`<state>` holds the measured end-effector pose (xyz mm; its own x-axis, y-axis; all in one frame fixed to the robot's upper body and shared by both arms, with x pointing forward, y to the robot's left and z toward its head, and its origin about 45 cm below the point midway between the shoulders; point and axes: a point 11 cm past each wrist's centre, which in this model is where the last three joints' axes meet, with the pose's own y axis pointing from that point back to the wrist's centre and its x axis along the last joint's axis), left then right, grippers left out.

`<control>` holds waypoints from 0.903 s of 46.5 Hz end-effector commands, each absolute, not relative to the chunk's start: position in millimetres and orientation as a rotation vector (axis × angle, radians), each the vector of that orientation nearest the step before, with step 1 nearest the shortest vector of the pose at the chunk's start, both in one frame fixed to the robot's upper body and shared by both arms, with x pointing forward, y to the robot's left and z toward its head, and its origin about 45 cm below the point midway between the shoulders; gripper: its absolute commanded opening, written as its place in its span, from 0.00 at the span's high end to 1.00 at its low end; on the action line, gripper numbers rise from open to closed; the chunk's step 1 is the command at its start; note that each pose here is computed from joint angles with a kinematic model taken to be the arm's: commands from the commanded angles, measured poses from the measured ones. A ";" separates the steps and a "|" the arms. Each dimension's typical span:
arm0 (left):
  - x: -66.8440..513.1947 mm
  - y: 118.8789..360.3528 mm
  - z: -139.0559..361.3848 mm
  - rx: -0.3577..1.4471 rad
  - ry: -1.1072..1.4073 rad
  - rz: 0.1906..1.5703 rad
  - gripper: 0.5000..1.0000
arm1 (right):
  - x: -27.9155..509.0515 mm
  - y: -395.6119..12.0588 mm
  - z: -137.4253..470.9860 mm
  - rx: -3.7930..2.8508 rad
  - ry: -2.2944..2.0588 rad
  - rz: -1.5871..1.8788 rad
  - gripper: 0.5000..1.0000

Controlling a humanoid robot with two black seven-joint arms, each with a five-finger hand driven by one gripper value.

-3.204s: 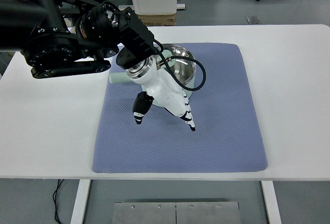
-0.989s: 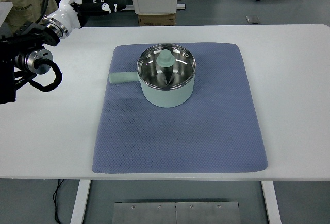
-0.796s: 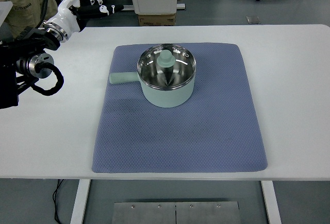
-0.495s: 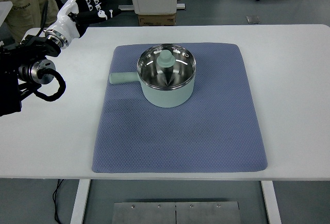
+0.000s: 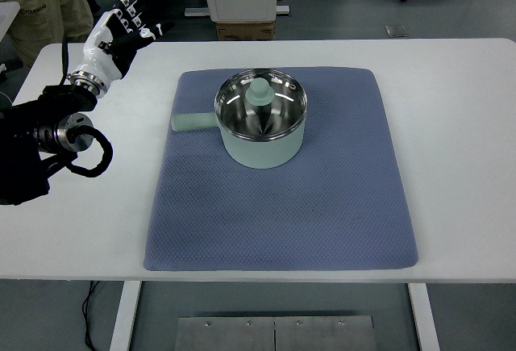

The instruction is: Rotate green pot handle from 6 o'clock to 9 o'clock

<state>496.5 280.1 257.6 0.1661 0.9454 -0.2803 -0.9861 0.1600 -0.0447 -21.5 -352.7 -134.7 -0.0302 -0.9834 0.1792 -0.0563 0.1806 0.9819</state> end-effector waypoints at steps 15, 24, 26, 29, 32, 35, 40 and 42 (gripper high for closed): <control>487.8 274.8 223.0 -0.390 0.397 1.462 0.00 | -21.3 -352.6 -134.7 1.105 -1.351 -1.064 0.00; 481.2 269.7 208.0 -0.396 0.450 1.462 0.00 | -21.3 -352.6 -134.7 1.105 -1.351 -1.064 0.00; 480.4 268.9 206.1 -0.398 0.456 1.464 0.00 | -21.3 -352.6 -134.7 1.105 -1.350 -1.063 0.00; 479.3 268.1 203.8 -0.401 0.464 1.464 0.00 | -21.3 -352.6 -134.7 1.105 -1.351 -1.064 0.00; 479.5 264.7 203.8 -0.413 0.474 1.461 0.00 | -21.3 -352.6 -134.7 1.105 -1.350 -1.063 0.00; 480.1 262.4 204.7 -0.422 0.479 1.459 0.00 | -21.3 -352.6 -134.7 1.105 -1.350 -1.063 0.00; 479.9 259.3 204.2 -0.428 0.487 1.457 0.00 | -21.3 -352.6 -134.7 1.105 -1.351 -1.064 0.00; 480.3 259.4 204.9 -0.432 0.487 1.457 0.00 | -21.3 -352.6 -134.7 1.105 -1.351 -1.064 0.00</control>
<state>480.0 259.3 204.3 0.0515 0.8298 -0.5556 -0.9972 0.0734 0.0171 -21.2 -352.6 -134.7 -0.0298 -0.9834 0.1788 -0.0570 0.1803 0.9820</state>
